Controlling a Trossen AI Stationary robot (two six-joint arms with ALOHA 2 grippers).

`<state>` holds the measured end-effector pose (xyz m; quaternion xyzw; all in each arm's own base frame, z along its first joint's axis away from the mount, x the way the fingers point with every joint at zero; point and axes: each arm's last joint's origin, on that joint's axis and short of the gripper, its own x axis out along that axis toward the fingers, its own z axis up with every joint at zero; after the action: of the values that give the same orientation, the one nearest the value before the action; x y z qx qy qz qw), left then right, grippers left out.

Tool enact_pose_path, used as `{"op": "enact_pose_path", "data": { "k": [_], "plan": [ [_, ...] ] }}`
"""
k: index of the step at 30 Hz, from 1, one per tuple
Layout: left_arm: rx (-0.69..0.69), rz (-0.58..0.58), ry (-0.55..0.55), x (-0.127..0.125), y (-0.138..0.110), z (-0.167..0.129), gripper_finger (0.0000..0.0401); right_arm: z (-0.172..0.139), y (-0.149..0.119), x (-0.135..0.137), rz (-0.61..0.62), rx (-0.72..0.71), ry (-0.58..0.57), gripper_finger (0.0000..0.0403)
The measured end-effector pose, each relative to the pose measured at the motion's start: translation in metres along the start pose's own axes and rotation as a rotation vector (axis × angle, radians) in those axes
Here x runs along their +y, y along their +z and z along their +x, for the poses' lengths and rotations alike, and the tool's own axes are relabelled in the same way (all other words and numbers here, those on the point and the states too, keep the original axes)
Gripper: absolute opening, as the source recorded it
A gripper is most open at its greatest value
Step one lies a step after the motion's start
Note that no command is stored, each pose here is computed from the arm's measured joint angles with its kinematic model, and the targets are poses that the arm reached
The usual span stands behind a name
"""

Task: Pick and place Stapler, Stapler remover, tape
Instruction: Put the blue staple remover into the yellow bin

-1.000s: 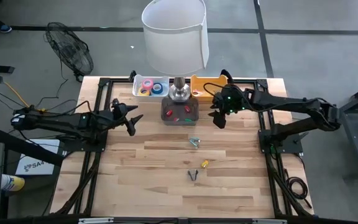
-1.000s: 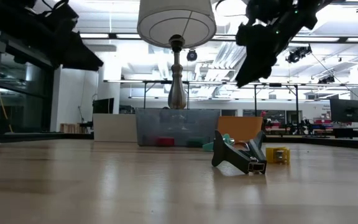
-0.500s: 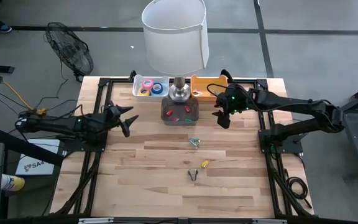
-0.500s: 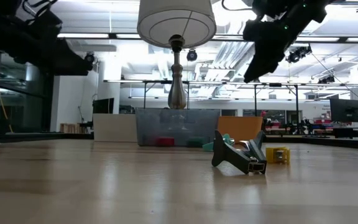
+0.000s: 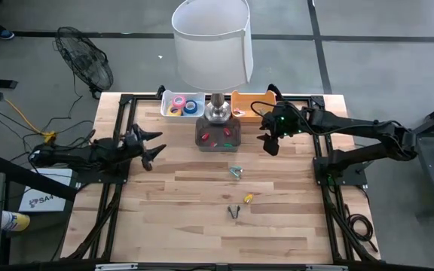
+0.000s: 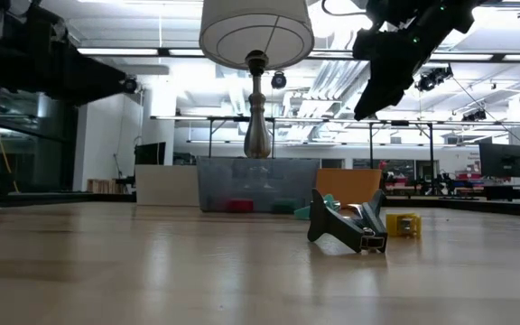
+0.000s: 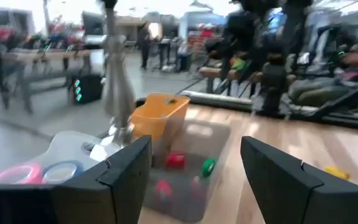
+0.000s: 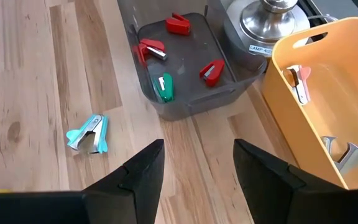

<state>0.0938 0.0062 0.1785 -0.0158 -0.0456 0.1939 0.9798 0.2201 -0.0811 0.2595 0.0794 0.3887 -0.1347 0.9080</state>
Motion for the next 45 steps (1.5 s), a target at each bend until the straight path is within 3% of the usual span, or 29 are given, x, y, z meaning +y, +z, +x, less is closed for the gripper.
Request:
{"op": "enact_pose_path", "data": {
  "k": [9,19,24,33,45],
  "plan": [
    [-0.025,0.103,-0.186,-0.006,-0.001,0.0,0.0227,0.0,-0.002,0.0,0.008,0.017,0.007,0.0184],
    [0.028,0.24,-0.185,-0.006,-0.007,0.001,0.0124,0.0,-0.008,0.0,0.013,0.086,0.01,0.0184],
    [0.032,0.392,-0.201,-0.006,-0.006,0.001,0.0099,0.0,-0.01,0.001,0.016,0.101,0.021,0.0184],
    [0.034,0.293,-0.305,-0.008,-0.005,-0.001,0.0096,-0.001,-0.011,0.002,0.061,0.113,0.043,0.0184],
    [0.036,0.364,-0.347,-0.009,-0.006,-0.002,0.0096,0.005,-0.019,0.016,0.16,0.156,0.164,0.0184]
  ]
}}
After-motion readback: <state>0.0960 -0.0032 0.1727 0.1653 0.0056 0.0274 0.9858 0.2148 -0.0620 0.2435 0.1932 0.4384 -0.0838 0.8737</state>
